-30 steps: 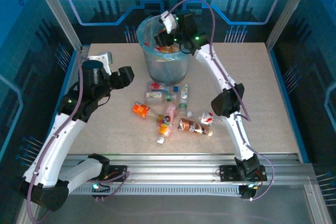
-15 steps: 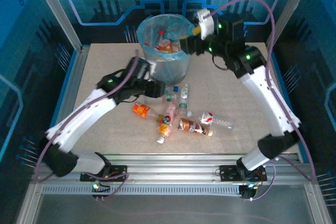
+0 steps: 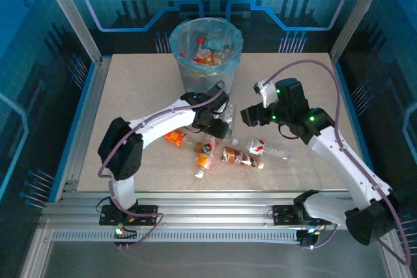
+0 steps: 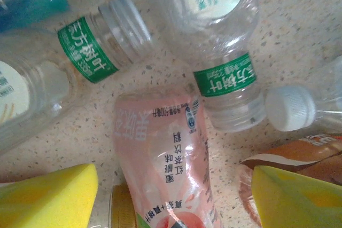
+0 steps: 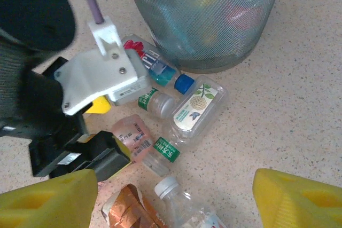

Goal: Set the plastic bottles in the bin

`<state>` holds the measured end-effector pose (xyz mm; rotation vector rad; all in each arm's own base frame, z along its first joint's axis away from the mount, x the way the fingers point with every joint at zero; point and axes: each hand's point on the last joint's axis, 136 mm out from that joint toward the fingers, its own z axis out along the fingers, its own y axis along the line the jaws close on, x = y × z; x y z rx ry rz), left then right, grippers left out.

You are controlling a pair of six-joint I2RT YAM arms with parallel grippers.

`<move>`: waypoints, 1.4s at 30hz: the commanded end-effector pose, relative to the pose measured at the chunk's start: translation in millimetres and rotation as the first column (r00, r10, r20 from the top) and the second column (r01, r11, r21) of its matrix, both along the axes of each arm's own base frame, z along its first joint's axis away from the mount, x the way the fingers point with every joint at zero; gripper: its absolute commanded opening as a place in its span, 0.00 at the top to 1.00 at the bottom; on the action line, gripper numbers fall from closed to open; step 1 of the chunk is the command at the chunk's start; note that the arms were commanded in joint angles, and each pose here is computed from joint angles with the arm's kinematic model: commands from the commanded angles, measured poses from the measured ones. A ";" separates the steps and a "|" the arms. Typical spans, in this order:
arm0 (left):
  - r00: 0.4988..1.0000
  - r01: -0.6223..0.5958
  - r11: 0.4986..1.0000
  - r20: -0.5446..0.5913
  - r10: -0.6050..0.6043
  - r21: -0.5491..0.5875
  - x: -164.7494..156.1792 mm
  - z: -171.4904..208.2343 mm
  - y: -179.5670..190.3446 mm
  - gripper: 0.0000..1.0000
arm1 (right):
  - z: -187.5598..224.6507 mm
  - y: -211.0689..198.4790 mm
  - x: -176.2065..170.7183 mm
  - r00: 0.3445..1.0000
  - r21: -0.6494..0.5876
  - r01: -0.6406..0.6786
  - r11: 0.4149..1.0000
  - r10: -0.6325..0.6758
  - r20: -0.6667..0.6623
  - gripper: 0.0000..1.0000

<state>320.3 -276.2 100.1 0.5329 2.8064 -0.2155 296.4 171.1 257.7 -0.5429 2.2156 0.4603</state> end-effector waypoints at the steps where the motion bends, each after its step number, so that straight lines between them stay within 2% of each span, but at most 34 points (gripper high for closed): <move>1: 1.000 -0.026 1.000 -0.015 0.026 0.017 0.7 -1.7 0.7 0.24 | 0.6 -3.3 0.2 1.000 0.029 0.015 0.999 -0.015 0.006 0.22; 17: 0.995 -0.069 0.996 -0.068 0.074 0.064 4.9 -46.3 4.7 0.27 | 0.5 4.3 10.3 1.000 0.042 0.010 0.999 -0.009 -0.019 0.18; 31: 0.985 -0.131 0.991 -0.113 0.127 -0.027 12.3 -45.4 6.9 0.39 | 2.2 3.6 14.0 1.000 0.029 0.010 1.000 -0.010 -0.001 0.16; 33: 0.983 -0.142 0.989 -0.120 0.136 -0.040 13.5 -45.0 6.9 0.38 | 2.3 3.1 14.4 1.000 0.025 0.010 1.000 -0.010 -0.001 0.16; 37: 0.982 -0.144 0.989 -0.129 0.138 -0.042 12.8 -48.3 5.9 0.26 | 1.9 3.3 14.5 1.000 0.026 0.008 1.000 -0.008 0.005 0.16; 42: 0.981 -0.141 0.989 -0.138 0.136 -0.031 11.6 -54.2 7.2 0.29 | -3.7 7.1 14.2 1.000 0.038 -0.009 0.999 0.009 -0.001 0.16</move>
